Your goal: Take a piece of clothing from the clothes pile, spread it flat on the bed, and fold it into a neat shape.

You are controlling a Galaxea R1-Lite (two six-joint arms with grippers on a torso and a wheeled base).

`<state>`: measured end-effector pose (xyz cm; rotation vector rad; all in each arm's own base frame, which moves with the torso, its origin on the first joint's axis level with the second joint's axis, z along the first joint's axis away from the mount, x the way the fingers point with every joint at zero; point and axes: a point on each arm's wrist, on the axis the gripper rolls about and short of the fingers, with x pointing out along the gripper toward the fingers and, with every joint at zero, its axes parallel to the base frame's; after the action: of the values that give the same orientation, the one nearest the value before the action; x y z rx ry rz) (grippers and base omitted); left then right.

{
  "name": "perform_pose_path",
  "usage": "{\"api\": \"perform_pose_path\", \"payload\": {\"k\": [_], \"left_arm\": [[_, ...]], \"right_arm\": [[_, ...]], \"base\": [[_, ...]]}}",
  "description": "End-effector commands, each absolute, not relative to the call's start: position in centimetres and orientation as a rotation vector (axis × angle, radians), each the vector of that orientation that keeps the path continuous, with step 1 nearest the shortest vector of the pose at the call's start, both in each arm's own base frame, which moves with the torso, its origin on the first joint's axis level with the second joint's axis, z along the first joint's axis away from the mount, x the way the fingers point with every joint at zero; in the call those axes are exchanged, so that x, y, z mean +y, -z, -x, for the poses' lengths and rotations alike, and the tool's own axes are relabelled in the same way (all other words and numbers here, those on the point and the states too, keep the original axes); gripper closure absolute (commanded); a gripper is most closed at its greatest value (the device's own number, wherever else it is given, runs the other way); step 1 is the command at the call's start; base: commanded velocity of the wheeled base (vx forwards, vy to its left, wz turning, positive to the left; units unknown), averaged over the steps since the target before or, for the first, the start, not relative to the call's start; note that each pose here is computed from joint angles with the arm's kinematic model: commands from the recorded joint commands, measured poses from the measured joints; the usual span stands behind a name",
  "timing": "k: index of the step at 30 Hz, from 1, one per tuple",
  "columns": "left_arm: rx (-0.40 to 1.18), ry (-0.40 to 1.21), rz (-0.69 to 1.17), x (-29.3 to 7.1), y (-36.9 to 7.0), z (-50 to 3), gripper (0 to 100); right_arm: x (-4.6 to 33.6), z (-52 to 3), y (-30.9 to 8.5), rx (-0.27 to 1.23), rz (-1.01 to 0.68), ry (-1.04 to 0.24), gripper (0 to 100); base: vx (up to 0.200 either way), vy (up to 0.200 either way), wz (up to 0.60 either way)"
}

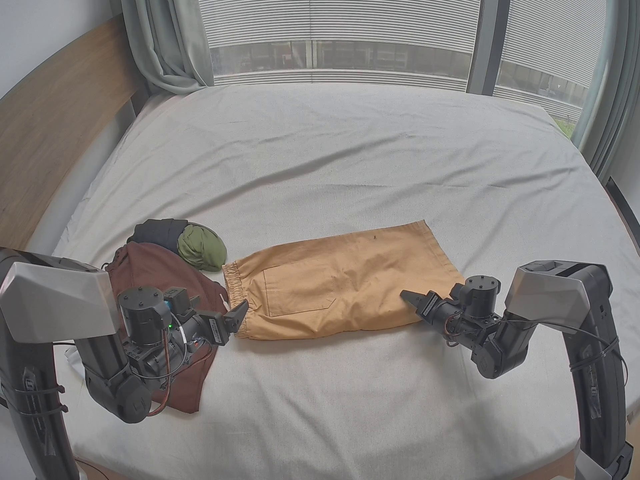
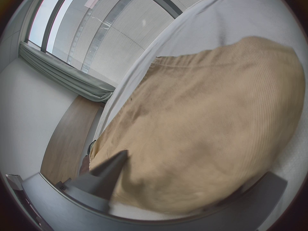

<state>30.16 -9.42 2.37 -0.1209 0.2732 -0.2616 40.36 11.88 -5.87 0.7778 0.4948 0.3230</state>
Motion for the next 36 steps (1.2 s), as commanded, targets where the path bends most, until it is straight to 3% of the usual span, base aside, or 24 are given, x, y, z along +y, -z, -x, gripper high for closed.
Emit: {"api": "perform_pose_path", "payload": {"k": [1, 19, 36], "left_arm": [[0.276, 0.261, 0.121, -9.4, -2.3, -30.2, 0], [0.304, 0.262, 0.118, -9.5, -1.5, -30.0, 0], [0.341, 0.263, 0.113, -9.5, -0.4, -30.0, 0]], "right_arm": [[12.0, -40.2, 6.1, 0.501, -0.777, -0.325, 100], [10.7, -35.2, 2.5, 0.537, -0.713, -0.314, 100], [8.1, -29.3, 4.4, 0.673, -0.645, -0.224, 100]], "base": [[0.0, 0.0, 0.0], [0.0, 0.0, 0.0], [0.0, 0.0, 0.0]]}}
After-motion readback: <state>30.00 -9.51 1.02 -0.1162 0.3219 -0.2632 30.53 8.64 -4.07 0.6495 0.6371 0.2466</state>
